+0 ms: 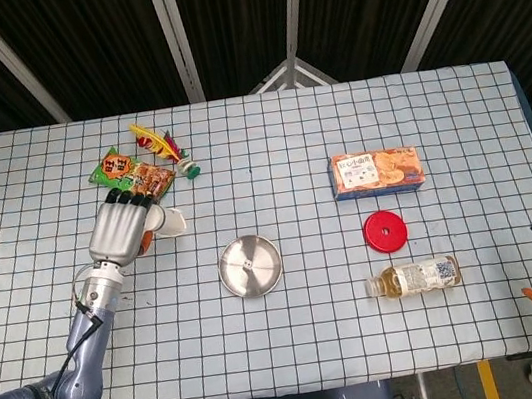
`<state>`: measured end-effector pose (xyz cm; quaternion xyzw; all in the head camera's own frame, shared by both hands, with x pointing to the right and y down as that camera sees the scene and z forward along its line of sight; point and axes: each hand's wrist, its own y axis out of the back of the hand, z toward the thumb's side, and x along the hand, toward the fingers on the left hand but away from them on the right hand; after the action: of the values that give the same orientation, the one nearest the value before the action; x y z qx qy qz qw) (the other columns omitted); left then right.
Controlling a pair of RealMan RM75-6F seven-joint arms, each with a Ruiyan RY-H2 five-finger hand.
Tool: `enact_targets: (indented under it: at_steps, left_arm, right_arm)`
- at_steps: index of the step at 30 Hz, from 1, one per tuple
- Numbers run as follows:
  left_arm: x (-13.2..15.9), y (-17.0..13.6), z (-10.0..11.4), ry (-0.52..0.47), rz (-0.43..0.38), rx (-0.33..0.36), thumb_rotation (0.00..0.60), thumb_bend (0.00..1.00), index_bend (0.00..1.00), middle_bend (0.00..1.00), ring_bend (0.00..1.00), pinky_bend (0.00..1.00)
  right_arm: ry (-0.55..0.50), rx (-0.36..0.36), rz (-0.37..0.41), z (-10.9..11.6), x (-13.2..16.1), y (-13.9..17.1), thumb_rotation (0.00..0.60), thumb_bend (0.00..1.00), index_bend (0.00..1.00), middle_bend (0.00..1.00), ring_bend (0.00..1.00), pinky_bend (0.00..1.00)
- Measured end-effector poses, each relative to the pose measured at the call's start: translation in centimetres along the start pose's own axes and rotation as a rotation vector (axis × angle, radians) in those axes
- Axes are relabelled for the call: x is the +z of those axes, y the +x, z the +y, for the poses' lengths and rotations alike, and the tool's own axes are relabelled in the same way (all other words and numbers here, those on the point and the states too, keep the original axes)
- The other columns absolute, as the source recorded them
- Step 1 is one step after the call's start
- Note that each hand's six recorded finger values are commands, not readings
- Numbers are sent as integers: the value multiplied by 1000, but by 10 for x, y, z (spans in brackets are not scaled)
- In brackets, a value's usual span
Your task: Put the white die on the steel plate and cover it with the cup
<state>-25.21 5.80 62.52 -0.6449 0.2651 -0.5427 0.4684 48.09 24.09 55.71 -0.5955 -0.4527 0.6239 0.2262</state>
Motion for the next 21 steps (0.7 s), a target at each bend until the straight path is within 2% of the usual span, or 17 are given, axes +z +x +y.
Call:
enact_targets:
  at_steps: [5, 10, 14, 21]
  left_arm:
    - [35, -7, 30, -43, -84, 30, 600, 530, 363, 376, 255, 184]
    - [72, -15, 50, -72, -167, 15, 600, 530, 374, 376, 255, 179]
    - [90, -17, 49, -47, -192, -29, 600, 530, 376, 375, 249, 168]
    - [117, -15, 32, 7, -186, -171, 600, 525, 375, 360, 235, 150]
  right_arm:
    - [-7, -11, 1, 3, -1, 2, 600, 96, 211, 190, 152, 12]
    - [-16, -19, -2, 6, -2, 3, 600, 96, 211, 190, 152, 12]
    - [-21, -24, -2, 7, -4, 4, 600, 96, 211, 190, 152, 12]
    - [-24, -32, -10, 11, -8, 6, 600, 96, 211, 190, 152, 12]
